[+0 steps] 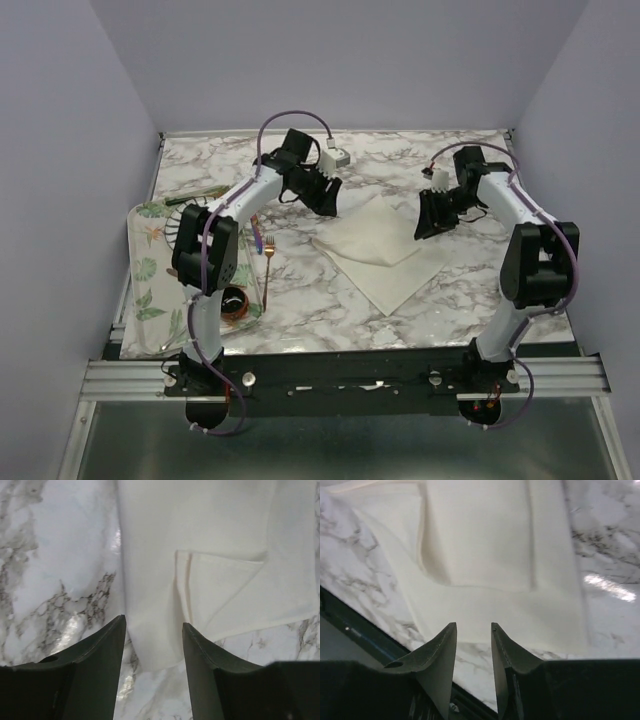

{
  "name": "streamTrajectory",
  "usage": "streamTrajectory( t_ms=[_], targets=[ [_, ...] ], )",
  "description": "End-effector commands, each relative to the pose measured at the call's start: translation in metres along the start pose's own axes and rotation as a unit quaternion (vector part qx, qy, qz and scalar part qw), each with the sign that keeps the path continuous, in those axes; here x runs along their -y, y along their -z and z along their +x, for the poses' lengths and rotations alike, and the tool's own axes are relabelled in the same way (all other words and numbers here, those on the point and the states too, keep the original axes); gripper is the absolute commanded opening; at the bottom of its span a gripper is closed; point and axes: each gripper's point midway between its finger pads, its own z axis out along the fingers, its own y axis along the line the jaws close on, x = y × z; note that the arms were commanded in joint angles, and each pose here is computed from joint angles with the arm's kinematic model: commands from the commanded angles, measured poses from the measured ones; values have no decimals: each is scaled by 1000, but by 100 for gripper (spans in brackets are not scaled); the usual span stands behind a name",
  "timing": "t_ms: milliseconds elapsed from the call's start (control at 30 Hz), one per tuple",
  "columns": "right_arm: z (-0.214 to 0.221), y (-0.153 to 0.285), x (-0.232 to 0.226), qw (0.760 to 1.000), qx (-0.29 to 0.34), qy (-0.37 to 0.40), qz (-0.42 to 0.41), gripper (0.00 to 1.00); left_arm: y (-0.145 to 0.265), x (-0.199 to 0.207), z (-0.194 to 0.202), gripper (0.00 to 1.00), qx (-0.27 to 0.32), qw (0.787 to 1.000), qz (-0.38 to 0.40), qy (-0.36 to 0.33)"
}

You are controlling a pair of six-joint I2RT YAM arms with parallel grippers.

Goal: Fold the napkin into a case and place the utensils inside
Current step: Rotate the rectangle-folded napkin at the center of the board.

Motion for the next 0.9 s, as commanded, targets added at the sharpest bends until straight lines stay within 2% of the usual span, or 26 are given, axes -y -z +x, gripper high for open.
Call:
streamTrajectory(
  t_ms=[0, 167, 300, 433, 667, 767, 867],
  targets=[
    [-2, -13, 70, 992, -37, 9, 123, 40, -9, 51, 35, 53, -45, 997, 59, 19],
    [18, -29, 87, 987, -81, 2, 136, 36, -20, 73, 80, 49, -86, 995, 51, 29],
    [43, -45, 81, 988, -116, -18, 104, 34, -27, 61, 111, 48, -129, 989, 29, 60],
    [64, -50, 66, 987, -144, -25, 68, 32, -25, 30, 123, 48, -138, 988, 7, 62],
    [89, -59, 20, 983, -184, -3, -6, 32, -15, -22, 119, 49, -139, 989, -28, 51],
    [85, -51, -3, 985, -167, -3, -41, 34, -1, -20, 97, 53, -107, 994, -14, 27],
    [75, -41, -16, 989, -139, -9, -52, 38, 20, -3, 63, 57, -45, 999, 2, -12]
  ],
)
